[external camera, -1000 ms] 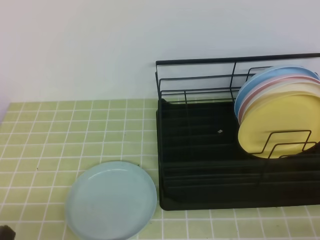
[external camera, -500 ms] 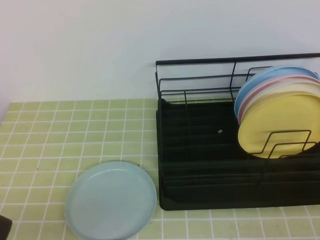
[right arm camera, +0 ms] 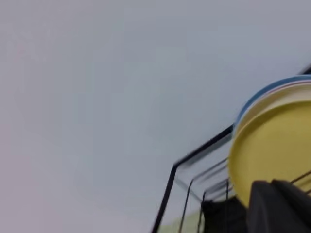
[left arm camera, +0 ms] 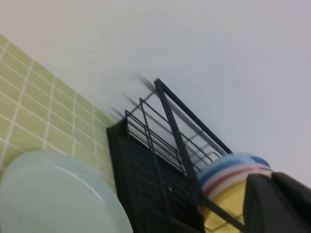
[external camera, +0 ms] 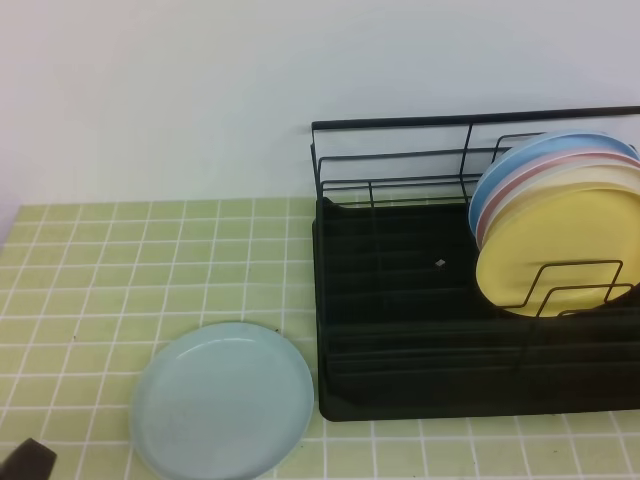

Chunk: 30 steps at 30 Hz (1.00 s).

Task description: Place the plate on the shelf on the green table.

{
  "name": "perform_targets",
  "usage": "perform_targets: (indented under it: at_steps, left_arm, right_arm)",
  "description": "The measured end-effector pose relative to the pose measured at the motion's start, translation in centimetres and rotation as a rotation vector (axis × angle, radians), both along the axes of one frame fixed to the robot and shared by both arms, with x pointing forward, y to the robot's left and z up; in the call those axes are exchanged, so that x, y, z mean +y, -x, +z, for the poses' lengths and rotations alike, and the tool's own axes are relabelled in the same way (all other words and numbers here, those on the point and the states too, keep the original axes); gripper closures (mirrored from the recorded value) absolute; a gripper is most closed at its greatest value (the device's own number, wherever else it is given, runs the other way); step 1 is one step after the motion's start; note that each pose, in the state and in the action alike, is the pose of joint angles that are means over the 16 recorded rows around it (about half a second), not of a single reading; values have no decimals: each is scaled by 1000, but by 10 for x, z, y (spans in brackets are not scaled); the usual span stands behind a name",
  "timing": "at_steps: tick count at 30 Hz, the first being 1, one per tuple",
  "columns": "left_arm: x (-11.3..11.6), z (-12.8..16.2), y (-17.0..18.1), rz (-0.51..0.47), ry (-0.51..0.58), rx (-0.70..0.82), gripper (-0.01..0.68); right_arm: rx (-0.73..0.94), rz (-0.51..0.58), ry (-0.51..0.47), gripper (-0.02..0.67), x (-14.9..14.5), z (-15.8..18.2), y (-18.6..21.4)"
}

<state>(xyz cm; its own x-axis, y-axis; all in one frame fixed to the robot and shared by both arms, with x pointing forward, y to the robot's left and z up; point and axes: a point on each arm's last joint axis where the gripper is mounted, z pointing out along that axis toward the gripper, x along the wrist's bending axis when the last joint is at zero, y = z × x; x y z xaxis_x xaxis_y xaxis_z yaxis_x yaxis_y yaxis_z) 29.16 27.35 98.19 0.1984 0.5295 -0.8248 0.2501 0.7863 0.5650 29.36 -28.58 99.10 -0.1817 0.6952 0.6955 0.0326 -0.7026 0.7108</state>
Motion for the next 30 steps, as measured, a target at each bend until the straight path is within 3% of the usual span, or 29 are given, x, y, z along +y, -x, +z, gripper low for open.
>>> perform_targets:
  at_steps: [8, 12, 20, 30]
  left_arm:
    - [-6, 15, 3, -71, -180, -80, 672]
    - [-8, 30, 1, -87, -285, -96, 672]
    - [-9, 61, -21, -129, -505, -7, 673]
    - [-9, 62, -77, -213, -656, 299, 665]
  right_arm:
    - [-155, 115, 427, 652, 16, 35, 8]
    - [-162, 118, 555, 652, 17, 62, 5]
    - [6, 215, 710, 652, 20, 104, -27]
    - [366, 489, 735, 652, 28, 96, -74]
